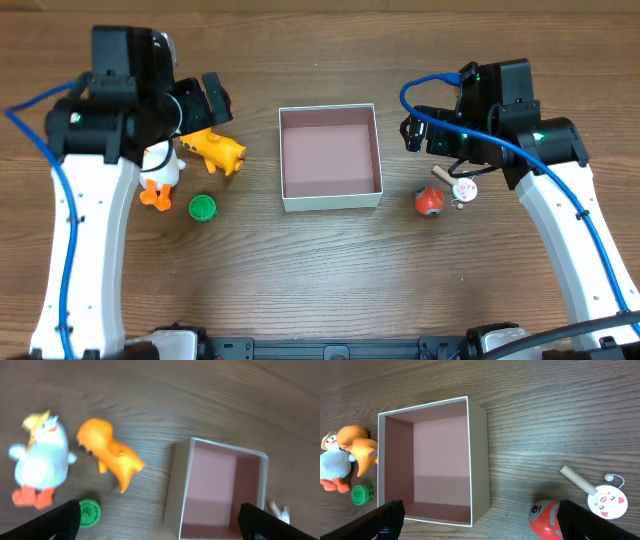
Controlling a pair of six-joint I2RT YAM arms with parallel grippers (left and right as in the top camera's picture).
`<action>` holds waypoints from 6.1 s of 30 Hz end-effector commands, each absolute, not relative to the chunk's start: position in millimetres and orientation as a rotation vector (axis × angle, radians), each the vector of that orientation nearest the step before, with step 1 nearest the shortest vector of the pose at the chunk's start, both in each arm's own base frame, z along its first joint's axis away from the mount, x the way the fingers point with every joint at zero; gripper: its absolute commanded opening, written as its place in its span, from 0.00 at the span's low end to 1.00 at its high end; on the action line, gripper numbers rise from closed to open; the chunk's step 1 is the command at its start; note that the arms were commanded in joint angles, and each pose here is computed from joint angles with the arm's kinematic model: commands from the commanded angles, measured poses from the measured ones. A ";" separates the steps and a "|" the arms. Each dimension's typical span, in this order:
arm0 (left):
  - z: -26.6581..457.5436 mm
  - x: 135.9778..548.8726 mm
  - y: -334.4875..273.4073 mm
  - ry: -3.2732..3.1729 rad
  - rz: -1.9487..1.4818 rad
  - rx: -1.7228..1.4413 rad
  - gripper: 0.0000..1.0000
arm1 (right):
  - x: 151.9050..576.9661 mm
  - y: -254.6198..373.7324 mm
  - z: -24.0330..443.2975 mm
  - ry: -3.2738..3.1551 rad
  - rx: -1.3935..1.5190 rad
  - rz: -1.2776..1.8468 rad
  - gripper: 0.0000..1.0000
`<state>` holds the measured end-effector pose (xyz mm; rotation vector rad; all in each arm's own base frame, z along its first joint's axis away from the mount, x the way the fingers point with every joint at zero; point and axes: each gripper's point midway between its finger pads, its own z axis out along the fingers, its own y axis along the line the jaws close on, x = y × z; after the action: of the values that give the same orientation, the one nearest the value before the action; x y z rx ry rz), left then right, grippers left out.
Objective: Pack container
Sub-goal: 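Move the left gripper over the orange dinosaur and grasp it, then lift the orange dinosaur with the left gripper and carry it over the box, then lower the dinosaur into the box and open the left gripper, then move the left gripper to the white plush duck and grasp it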
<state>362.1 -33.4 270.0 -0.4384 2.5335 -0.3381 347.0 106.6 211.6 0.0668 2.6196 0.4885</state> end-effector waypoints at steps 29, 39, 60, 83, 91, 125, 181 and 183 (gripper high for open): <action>38.2 410.7 -11.2 2.908 -0.047 -1.094 0.89 | 350.9 110.3 222.3 2.590 0.054 0.502 1.00; 35.8 419.8 -30.0 2.984 -0.229 -0.886 0.09 | 350.9 110.3 222.3 2.590 0.054 0.502 1.00; 283.1 395.8 -140.7 2.521 -0.500 0.145 0.04 | 350.9 110.3 222.3 2.590 0.054 0.502 1.00; 162.0 399.6 -230.1 2.813 -0.393 -0.049 0.04 | 350.9 110.3 222.3 2.590 0.054 0.502 1.00; 114.9 396.2 -218.3 2.931 -0.232 -0.029 0.04 | 350.9 110.3 222.3 2.590 0.054 0.502 1.00; 94.3 378.1 -195.9 3.029 -0.027 0.034 0.04 | 350.9 110.3 222.3 2.590 0.054 0.502 1.00; 209.7 356.6 -29.9 2.825 0.303 -0.425 0.70 | 350.9 110.3 222.3 2.590 0.054 0.502 1.00; 200.5 350.6 -5.8 2.854 0.329 -0.519 0.71 | 350.9 110.3 222.3 2.590 0.054 0.502 1.00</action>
<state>354.6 -40.6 211.2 -0.4073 2.8326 0.2385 346.9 106.8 211.7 0.0669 2.6197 0.4901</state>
